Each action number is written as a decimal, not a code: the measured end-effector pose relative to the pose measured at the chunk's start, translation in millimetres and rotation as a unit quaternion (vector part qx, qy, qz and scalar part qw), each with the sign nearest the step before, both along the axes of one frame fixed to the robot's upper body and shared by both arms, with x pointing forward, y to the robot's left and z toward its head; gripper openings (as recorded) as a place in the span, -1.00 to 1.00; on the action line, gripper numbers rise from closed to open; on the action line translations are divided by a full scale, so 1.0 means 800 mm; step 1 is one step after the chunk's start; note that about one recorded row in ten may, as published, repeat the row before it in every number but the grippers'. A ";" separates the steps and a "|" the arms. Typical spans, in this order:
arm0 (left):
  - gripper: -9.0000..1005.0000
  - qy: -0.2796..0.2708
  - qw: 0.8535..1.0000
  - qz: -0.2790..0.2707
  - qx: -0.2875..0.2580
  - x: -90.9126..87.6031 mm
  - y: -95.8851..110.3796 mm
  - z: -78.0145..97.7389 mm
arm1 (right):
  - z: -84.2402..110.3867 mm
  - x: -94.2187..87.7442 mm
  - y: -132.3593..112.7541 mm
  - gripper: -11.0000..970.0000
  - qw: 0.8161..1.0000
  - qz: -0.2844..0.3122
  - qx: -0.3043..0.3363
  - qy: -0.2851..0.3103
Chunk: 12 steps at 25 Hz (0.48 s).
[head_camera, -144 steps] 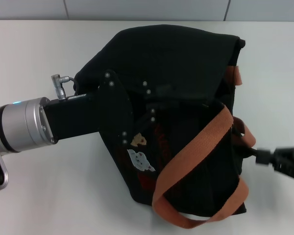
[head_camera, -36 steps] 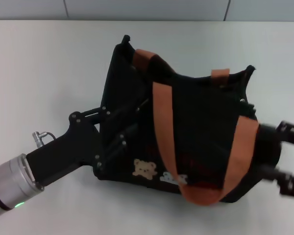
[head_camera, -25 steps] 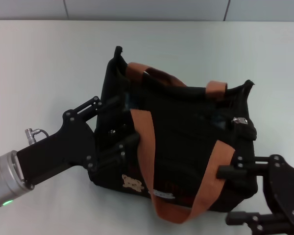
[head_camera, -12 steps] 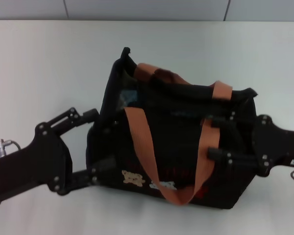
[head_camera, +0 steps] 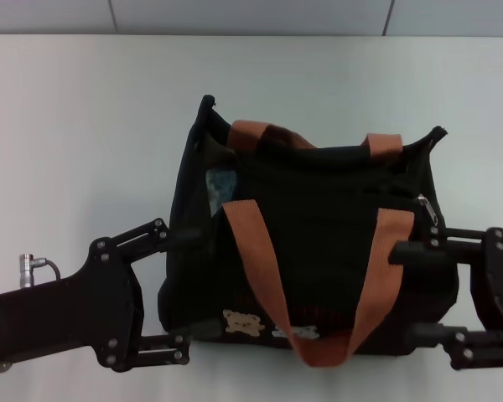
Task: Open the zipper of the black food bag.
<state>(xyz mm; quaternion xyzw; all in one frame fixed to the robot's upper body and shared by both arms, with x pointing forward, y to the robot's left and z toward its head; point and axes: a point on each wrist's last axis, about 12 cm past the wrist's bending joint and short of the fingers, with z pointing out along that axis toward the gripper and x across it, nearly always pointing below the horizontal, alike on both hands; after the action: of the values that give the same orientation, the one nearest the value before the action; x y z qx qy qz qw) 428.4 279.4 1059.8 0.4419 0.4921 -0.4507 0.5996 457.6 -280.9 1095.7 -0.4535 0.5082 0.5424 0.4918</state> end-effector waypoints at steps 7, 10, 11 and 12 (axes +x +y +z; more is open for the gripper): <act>0.65 -0.025 0.999 0.033 -0.014 0.004 0.010 0.007 | -0.004 0.001 0.002 0.45 1.000 -0.007 -0.012 0.002; 0.65 -0.037 0.999 0.030 -0.022 0.003 0.019 0.014 | -0.004 0.002 0.002 0.45 1.000 -0.008 -0.014 0.002; 0.65 -0.037 0.999 0.030 -0.022 0.003 0.019 0.014 | -0.004 0.003 0.003 0.45 1.000 -0.007 -0.016 0.003; 0.65 -0.037 0.999 0.023 -0.020 0.003 0.019 0.015 | -0.004 0.003 0.003 0.45 1.000 -0.007 -0.016 0.003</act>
<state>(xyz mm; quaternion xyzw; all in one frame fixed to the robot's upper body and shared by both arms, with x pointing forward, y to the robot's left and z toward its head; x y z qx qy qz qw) 431.1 294.2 1072.0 0.4351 0.4705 -0.4297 0.6362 459.9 -278.8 1092.2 -0.4558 0.5217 0.5320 0.4868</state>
